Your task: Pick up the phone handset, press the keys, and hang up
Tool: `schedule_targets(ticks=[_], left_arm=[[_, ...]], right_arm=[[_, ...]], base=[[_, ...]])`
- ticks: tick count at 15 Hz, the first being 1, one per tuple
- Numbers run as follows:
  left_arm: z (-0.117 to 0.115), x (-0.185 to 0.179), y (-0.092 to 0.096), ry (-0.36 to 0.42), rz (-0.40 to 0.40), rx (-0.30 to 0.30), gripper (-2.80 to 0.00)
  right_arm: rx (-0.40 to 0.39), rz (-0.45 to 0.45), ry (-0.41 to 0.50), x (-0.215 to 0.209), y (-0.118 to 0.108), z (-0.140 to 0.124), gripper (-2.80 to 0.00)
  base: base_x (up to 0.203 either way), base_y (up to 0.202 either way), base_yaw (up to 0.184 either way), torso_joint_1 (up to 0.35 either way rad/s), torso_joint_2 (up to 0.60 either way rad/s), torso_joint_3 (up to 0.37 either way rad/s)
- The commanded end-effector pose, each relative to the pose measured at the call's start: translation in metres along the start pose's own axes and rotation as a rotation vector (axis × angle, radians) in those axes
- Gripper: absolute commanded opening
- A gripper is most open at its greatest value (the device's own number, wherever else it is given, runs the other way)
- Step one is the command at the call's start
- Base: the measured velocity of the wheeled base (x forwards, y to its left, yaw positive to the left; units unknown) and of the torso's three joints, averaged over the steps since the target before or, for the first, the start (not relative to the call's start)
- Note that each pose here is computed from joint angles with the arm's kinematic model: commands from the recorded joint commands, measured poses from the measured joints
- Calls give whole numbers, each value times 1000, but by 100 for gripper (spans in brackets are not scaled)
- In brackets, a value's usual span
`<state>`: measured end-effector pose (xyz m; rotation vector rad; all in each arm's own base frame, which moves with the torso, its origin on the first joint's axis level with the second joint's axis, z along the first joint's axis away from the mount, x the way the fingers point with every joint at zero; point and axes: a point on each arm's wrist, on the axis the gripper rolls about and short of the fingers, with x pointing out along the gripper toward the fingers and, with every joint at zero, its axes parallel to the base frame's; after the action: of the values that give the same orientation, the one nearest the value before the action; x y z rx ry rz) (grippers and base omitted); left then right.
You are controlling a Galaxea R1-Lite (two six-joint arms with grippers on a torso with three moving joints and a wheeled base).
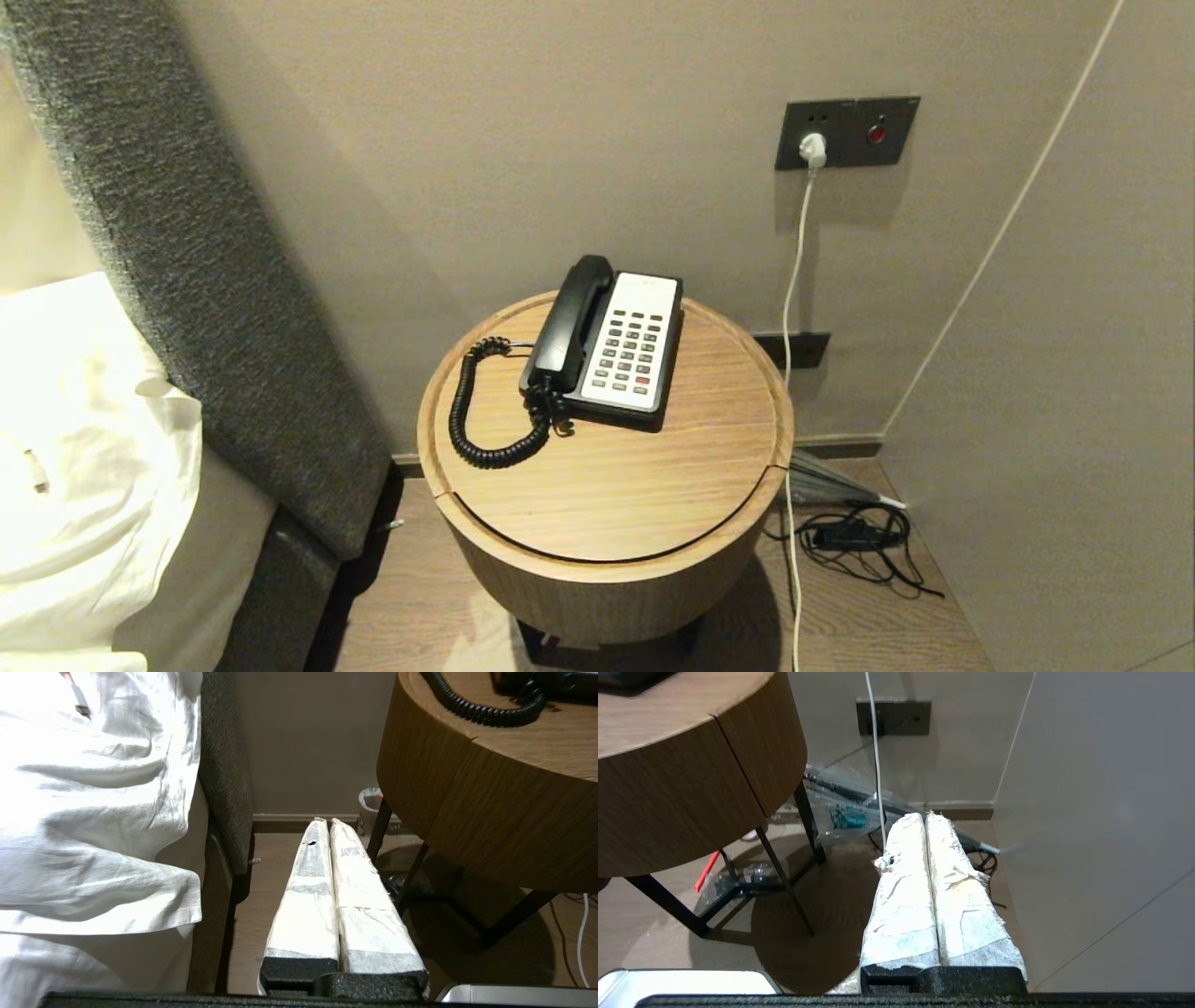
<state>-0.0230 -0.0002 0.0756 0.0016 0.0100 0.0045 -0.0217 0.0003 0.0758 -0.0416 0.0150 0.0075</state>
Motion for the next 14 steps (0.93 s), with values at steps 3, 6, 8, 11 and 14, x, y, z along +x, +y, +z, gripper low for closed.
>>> schedule_targets(ticks=[3, 6, 8, 11, 14], left_arm=[[0, 0, 0, 1, 0, 0, -280], [0, 0, 0, 1, 0, 0, -280], [0, 0, 0, 1, 0, 1, -280], [0, 0, 0, -1, 0, 0, -280], [0, 0, 0, -1, 0, 1, -280]], right_arm=[[0, 2, 2, 0, 0, 0, -280], [-1, 2, 0, 0, 0, 0, -280], [0, 0, 0, 0, 0, 0, -280], [2, 0, 0, 0, 0, 0, -280], [2, 0, 0, 0, 0, 0, -280]], base=[[0, 0, 0, 5, 2, 197], [0, 0, 0, 2, -3, 204], [0, 0, 0, 1, 3, 202], [0, 0, 0, 0, -1, 181], [0, 0, 0, 2, 2, 47]])
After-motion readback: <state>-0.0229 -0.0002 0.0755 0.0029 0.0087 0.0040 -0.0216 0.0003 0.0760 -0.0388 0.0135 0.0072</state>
